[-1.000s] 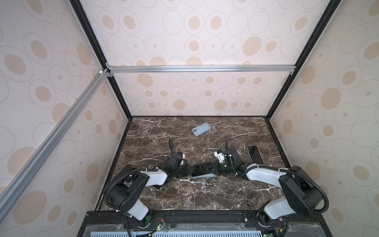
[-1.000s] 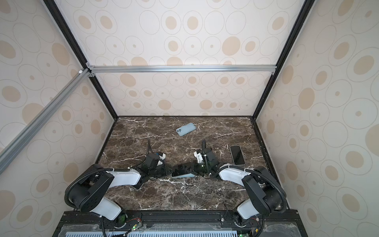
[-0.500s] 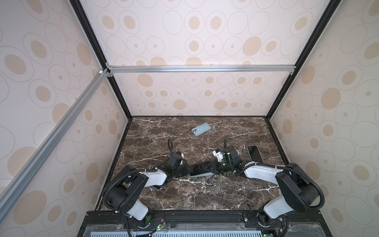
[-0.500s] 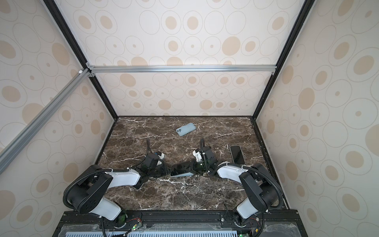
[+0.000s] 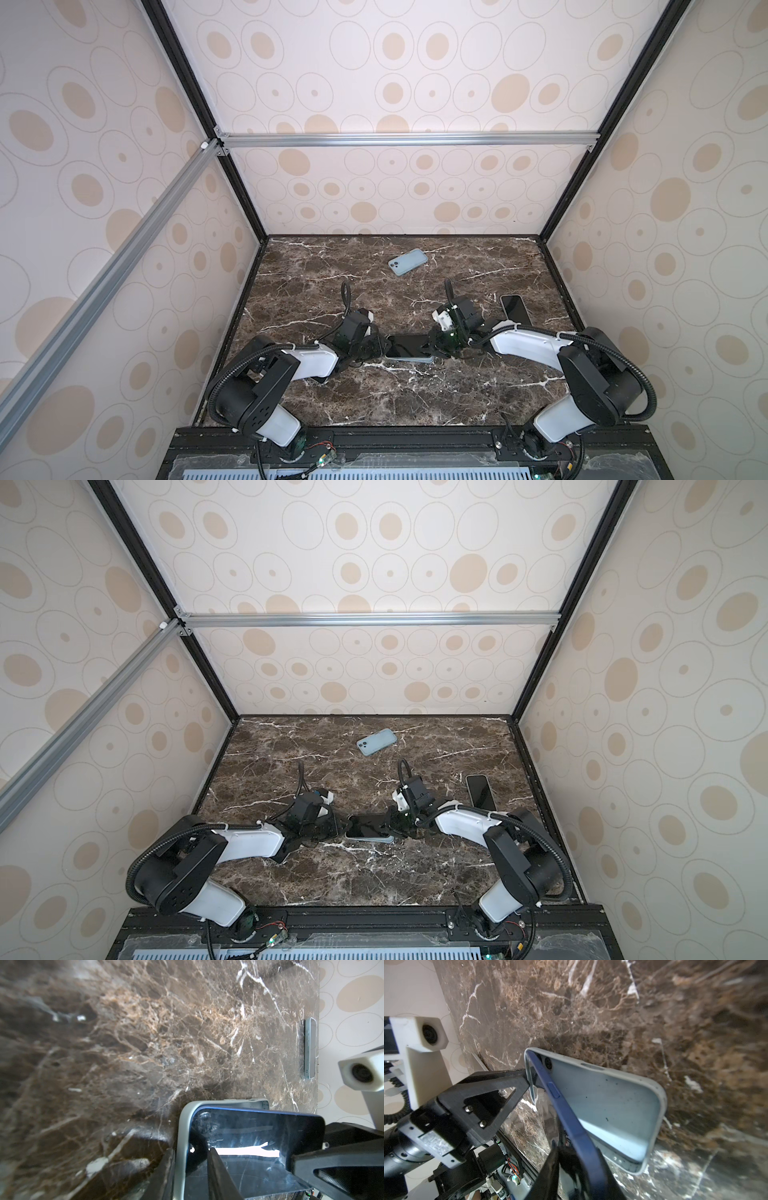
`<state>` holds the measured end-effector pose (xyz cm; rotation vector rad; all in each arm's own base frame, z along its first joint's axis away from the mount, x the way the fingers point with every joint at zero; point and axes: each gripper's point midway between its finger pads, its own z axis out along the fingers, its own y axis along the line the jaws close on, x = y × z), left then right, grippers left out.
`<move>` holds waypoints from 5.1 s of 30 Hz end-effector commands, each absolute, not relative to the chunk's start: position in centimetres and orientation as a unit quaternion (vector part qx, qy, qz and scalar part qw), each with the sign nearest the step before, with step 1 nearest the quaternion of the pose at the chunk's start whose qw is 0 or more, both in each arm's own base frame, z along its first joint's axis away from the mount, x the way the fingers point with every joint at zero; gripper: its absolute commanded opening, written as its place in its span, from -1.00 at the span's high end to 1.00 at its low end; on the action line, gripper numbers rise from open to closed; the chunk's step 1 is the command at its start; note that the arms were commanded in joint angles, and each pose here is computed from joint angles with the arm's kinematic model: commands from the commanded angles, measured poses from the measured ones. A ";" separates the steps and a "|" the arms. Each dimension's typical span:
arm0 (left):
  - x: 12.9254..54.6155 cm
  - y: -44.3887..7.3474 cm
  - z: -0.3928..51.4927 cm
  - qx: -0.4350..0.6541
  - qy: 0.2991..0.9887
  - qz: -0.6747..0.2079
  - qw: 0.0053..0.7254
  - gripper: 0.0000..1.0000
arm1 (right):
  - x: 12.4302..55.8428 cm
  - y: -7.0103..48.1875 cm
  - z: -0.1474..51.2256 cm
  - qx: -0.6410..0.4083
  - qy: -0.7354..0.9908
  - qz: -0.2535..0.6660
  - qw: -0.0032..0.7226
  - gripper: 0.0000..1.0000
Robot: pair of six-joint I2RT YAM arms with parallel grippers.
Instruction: Put the phone into the phone case
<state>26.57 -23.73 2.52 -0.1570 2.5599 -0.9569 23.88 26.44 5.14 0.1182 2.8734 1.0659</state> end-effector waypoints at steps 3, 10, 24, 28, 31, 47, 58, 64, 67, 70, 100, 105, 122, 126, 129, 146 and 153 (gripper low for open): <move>25.3 -23.1 1.6 -0.048 0.926 -0.325 0.185 0.45 | 23.0 25.2 4.6 0.034 0.955 0.295 0.017 0.25; 25.4 -23.2 1.8 -0.046 0.925 -0.328 0.187 0.45 | 23.0 24.4 5.8 0.022 0.963 0.267 0.023 0.08; 25.2 -23.3 1.9 -0.025 0.930 -0.320 0.179 0.46 | 22.0 23.1 4.7 0.027 0.968 0.248 0.020 0.25; 24.9 -23.6 1.9 -0.020 0.930 -0.324 0.172 0.47 | 22.0 23.4 4.0 0.030 0.966 0.256 0.016 0.44; 24.7 -23.7 1.8 -0.018 0.930 -0.324 0.169 0.48 | 21.9 23.4 3.5 0.030 0.967 0.254 0.011 0.55; 23.5 -25.3 1.6 -0.005 0.927 -0.346 0.146 0.52 | 21.2 24.1 1.2 0.028 0.966 0.256 -0.024 0.74; 22.9 -26.4 1.7 -0.006 0.920 -0.365 0.139 0.53 | 20.6 24.2 -1.1 0.026 0.970 0.237 -0.046 0.81; 22.9 -26.2 1.7 -0.007 0.921 -0.361 0.143 0.53 | 20.4 24.2 -1.3 0.022 0.972 0.229 -0.048 0.81; 23.0 -26.0 1.7 -0.010 0.923 -0.356 0.147 0.54 | 20.3 24.0 -1.3 0.017 0.974 0.219 -0.048 0.81; 22.9 -25.7 1.7 -0.012 0.924 -0.351 0.151 0.54 | 20.3 23.9 -1.1 0.013 0.976 0.212 -0.047 0.81; 22.9 -24.1 2.8 -0.019 0.925 -0.333 0.182 0.55 | 20.0 23.7 -0.1 -0.016 0.984 0.174 -0.030 0.73; 22.7 -24.2 2.6 -0.017 0.926 -0.334 0.178 0.55 | 19.5 23.2 -1.0 -0.020 0.987 0.159 -0.031 0.72; 22.0 -23.5 1.9 -0.029 0.927 -0.330 0.174 0.55 | 17.6 22.9 -5.3 -0.050 0.992 0.101 -0.064 0.72; 21.9 -23.3 1.8 -0.031 0.927 -0.329 0.175 0.55 | 17.2 22.8 -6.1 -0.055 0.991 0.092 -0.075 0.72; 21.8 -23.3 1.7 -0.031 0.928 -0.328 0.174 0.55 | 17.2 22.7 -6.4 -0.054 0.992 0.088 -0.076 0.72; 21.9 -23.0 1.5 -0.041 0.929 -0.325 0.175 0.55 | 16.2 21.1 -8.1 -0.062 0.992 0.051 -0.097 0.73; 21.6 -22.8 1.3 -0.044 0.930 -0.322 0.171 0.55 | 15.7 20.0 -9.3 -0.066 0.992 0.029 -0.107 0.74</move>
